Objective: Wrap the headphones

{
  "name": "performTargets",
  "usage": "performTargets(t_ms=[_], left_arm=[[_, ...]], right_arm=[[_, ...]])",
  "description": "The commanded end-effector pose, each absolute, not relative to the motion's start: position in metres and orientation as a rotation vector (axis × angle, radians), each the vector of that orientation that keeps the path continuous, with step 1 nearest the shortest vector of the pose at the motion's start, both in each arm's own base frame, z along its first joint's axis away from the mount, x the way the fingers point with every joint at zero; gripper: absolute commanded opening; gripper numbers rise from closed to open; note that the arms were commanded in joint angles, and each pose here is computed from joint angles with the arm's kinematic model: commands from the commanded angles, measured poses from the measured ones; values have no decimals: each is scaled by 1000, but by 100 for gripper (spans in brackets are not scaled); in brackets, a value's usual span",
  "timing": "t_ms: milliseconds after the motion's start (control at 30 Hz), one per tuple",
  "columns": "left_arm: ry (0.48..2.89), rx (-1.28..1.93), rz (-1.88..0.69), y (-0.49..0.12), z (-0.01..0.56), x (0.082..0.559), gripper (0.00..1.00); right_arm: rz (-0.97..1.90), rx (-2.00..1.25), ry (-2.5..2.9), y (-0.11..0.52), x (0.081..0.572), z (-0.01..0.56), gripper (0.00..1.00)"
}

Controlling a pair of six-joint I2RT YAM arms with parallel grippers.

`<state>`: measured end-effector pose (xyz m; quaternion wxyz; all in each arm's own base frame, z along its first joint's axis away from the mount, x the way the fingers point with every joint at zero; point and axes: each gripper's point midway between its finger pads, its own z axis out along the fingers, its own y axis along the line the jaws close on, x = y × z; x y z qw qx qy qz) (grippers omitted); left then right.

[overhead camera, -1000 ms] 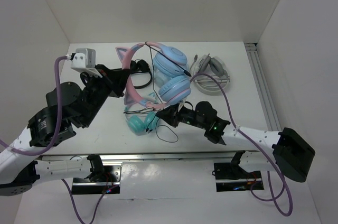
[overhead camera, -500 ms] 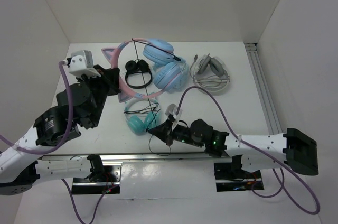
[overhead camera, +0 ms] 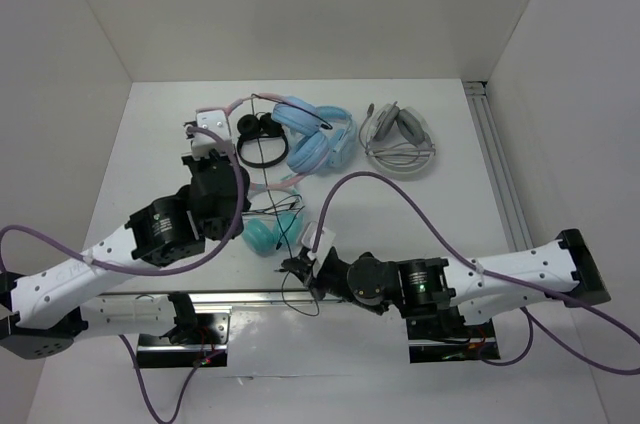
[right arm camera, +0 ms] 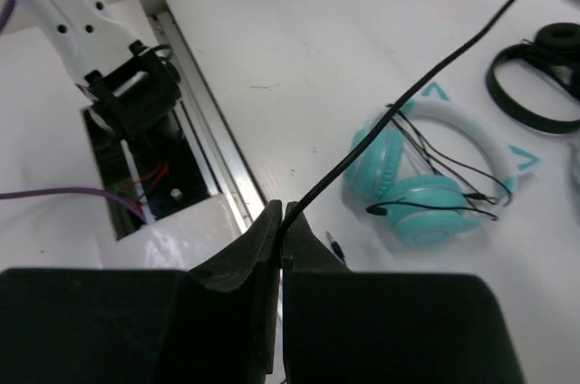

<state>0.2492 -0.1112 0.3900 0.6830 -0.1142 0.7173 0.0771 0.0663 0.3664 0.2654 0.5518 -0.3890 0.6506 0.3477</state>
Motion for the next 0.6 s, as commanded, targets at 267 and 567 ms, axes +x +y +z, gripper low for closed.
performTargets(t_ms=[267, 567], left_arm=[[1680, -26, 317, -111, 368, 245, 0], [1956, 396, 330, -144, 300, 232, 0]], right_arm=[[375, -897, 1561, 318, 108, 310, 0], [28, -895, 1565, 293, 131, 329, 0]])
